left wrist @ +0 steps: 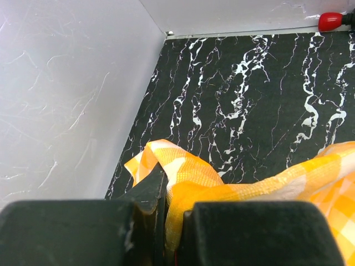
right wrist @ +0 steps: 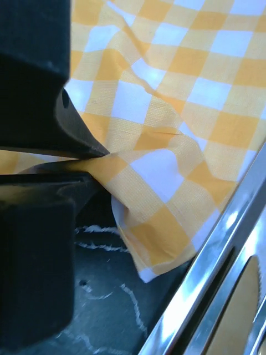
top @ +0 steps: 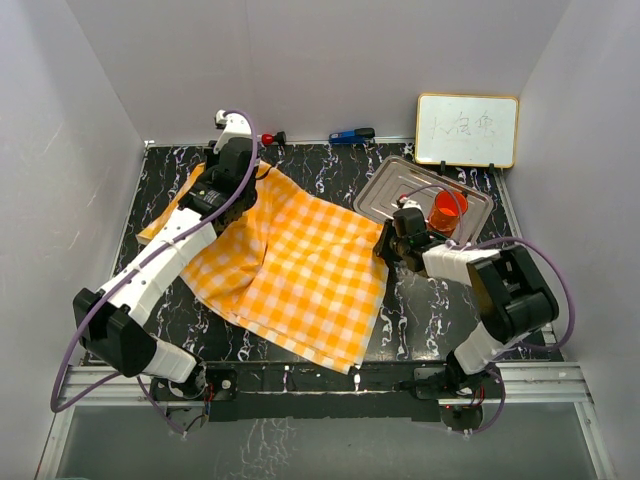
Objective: Set the dinner table for one person
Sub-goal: Flatten out the napkin at the center of the board.
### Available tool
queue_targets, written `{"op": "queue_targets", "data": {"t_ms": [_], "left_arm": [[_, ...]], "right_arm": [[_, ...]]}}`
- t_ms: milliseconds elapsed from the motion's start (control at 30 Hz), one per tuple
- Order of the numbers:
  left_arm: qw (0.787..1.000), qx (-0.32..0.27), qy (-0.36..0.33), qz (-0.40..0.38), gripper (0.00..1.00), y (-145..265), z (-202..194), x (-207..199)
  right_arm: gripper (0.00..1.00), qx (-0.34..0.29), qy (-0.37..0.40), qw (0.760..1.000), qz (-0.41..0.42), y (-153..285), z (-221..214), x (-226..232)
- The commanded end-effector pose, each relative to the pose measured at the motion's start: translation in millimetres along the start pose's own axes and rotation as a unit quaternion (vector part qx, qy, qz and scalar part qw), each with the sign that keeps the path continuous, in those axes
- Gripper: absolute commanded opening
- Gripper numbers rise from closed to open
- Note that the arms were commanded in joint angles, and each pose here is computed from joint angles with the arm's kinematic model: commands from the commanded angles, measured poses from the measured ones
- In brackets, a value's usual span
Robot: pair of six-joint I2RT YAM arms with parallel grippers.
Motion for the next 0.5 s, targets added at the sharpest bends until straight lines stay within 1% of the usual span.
{"op": "queue_targets", "data": {"t_ms": [0,33,133,200,333,400,467], "left_arm": [[1.0,0.006,0.009,0.004,0.0,-1.9,-2.2,5.4],[1.0,0.006,0.01,0.005,0.0,-2.5,-3.1,6.2],[1.0,0.005,0.017,0.007,0.0,-3.6,-3.1,10.9],[1.0,0.005,0.02,0.015,0.0,-4.3,-2.4,16.3],[0.998,0.006,0.025,0.049,0.0,-3.4,-0.2,34.0],[0.998,0.002,0.032,0.058,0.0,-0.1,2.7,43.5],[0.997,-0.007,0.042,0.06,0.0,4.2,6.9,51.2]], "right_arm": [[0.06,0.084,-0.006,0.996,-0.015,-14.2,-34.2,-14.8],[0.01,0.08,-0.005,0.997,-0.021,-14.8,-31.9,-14.8],[0.0,0.051,0.009,0.998,-0.043,-10.4,-11.0,-8.5],[0.0,0.023,0.023,0.998,-0.059,-1.4,12.9,1.0],[0.0,-0.092,0.048,0.992,-0.065,34.9,84.6,36.2],[0.0,-0.157,0.056,0.985,-0.047,63.4,123.0,60.2],[0.0,-0.207,0.059,0.976,-0.023,93.6,151.2,79.9]]}}
Point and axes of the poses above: each gripper's point midway between its finger pads, its own y axis back along the fingers, its own x axis along the line the jaws close on, z = x × y, the point moved 6 cm from there along y, back along the fingers, and after that the axes turned 12 degrees about -y, right-handed, at the moved point
